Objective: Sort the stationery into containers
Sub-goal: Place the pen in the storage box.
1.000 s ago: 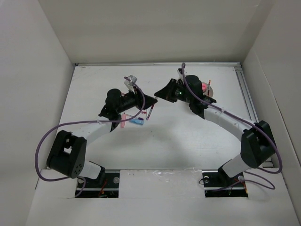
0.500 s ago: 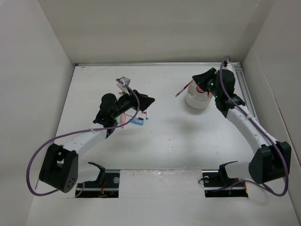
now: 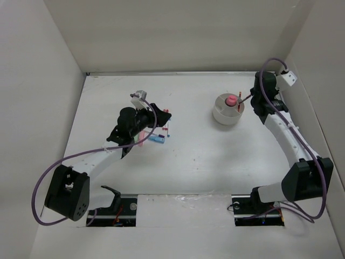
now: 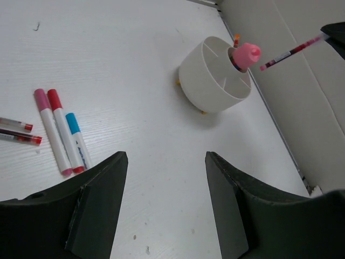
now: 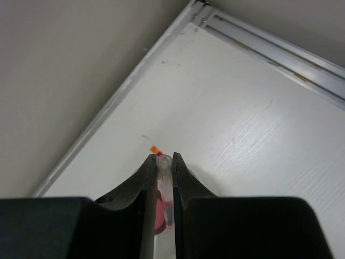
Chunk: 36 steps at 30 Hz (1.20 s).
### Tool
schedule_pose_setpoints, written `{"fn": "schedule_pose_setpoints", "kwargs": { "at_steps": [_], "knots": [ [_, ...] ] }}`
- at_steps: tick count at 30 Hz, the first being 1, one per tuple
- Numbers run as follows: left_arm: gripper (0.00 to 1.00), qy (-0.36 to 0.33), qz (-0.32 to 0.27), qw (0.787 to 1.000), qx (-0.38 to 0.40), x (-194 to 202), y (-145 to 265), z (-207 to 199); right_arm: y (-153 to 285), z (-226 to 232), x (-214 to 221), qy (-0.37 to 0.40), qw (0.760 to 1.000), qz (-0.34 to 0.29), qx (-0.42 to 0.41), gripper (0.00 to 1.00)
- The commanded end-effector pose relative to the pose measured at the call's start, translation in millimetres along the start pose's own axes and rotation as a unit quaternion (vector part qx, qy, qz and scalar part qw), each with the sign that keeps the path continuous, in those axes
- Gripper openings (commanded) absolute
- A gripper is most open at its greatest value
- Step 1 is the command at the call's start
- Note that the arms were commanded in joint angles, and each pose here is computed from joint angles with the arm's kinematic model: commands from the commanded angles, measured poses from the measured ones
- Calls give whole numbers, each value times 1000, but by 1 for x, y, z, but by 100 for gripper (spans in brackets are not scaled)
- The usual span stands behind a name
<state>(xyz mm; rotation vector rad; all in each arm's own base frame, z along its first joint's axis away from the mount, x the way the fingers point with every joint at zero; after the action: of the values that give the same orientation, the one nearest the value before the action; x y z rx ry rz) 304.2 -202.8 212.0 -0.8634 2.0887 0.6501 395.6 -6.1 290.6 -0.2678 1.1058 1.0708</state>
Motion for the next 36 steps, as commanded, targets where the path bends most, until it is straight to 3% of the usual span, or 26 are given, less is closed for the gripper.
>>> {"fn": "schedule_pose_setpoints", "kwargs": {
  "at_steps": [1,15,24,27,31,32,36],
  "knots": [
    [56,-7,-31,999,-27,-23,-2,-2,-11,-6,-17,15,998,-38,50,3],
    [51,14,-18,992,-120,-19,-10,26,-47,8,16,110,987,-45,111,3],
    [48,15,-18,985,-172,-21,-13,40,-48,32,46,146,983,-43,101,3],
    [48,15,-12,982,-188,-16,-13,46,-50,40,58,154,983,-37,95,9],
    [48,16,-10,981,-195,-14,-14,50,-50,40,62,159,981,-42,101,32],
    [48,15,-14,980,-200,-17,-16,51,-49,42,61,160,982,-37,97,42],
    [48,15,-9,977,-215,-14,-18,57,-39,51,54,138,987,-36,77,58]
  ]
}}
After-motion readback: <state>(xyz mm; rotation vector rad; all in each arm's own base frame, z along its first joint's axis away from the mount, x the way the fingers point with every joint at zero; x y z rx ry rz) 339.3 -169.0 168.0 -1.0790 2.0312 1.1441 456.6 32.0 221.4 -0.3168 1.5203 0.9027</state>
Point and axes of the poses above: each gripper's point midway between its finger pads, its own y axis back along the fingers, its own z axis along the line the jaws close on, x = y × z, the point moved 4 cm from there along y, back along the fingers, and after that the axes turned 1 degree about -y, right-handed, at the moved point
